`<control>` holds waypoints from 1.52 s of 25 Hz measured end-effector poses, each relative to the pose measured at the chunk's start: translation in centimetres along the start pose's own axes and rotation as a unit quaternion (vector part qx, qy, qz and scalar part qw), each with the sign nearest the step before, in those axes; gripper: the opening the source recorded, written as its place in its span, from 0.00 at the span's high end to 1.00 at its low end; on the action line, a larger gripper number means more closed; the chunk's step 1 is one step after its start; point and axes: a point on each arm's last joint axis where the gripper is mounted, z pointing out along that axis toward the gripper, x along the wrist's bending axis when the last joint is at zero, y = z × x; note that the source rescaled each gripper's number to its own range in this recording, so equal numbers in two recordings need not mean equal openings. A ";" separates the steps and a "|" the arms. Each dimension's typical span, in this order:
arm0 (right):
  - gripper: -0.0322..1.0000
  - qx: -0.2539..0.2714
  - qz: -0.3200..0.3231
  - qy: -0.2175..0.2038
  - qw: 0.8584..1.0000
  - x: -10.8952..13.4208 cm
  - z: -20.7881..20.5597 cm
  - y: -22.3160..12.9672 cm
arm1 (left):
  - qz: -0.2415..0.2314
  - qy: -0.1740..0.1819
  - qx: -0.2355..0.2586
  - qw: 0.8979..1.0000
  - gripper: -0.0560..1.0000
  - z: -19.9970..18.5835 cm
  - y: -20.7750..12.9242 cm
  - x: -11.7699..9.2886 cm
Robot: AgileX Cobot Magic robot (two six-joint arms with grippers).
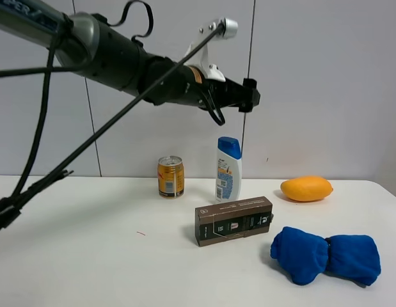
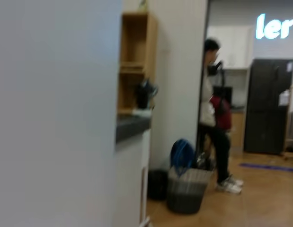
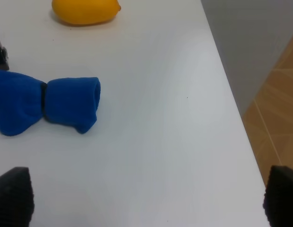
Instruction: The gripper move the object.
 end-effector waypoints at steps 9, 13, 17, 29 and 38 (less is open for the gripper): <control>0.00 0.000 0.000 0.000 1.000 0.0 0.0 0.0 | 0.031 0.042 0.143 0.988 0.01 -4.7 4.1 0.4; 0.00 0.000 0.000 0.000 1.000 0.0 0.0 0.0 | 0.044 0.075 0.191 0.978 0.01 -7.1 5.7 2.0; 0.00 0.000 0.000 0.000 1.000 0.0 0.0 0.0 | 0.041 0.110 0.190 0.975 0.01 -9.1 7.5 4.5; 0.00 0.000 0.000 0.000 1.000 0.0 0.0 0.0 | -0.012 0.257 0.199 0.946 0.01 -17.8 7.4 15.6; 0.00 0.000 0.000 0.000 1.000 0.0 0.0 0.0 | -0.074 0.332 0.169 0.925 0.01 -27.2 5.3 16.9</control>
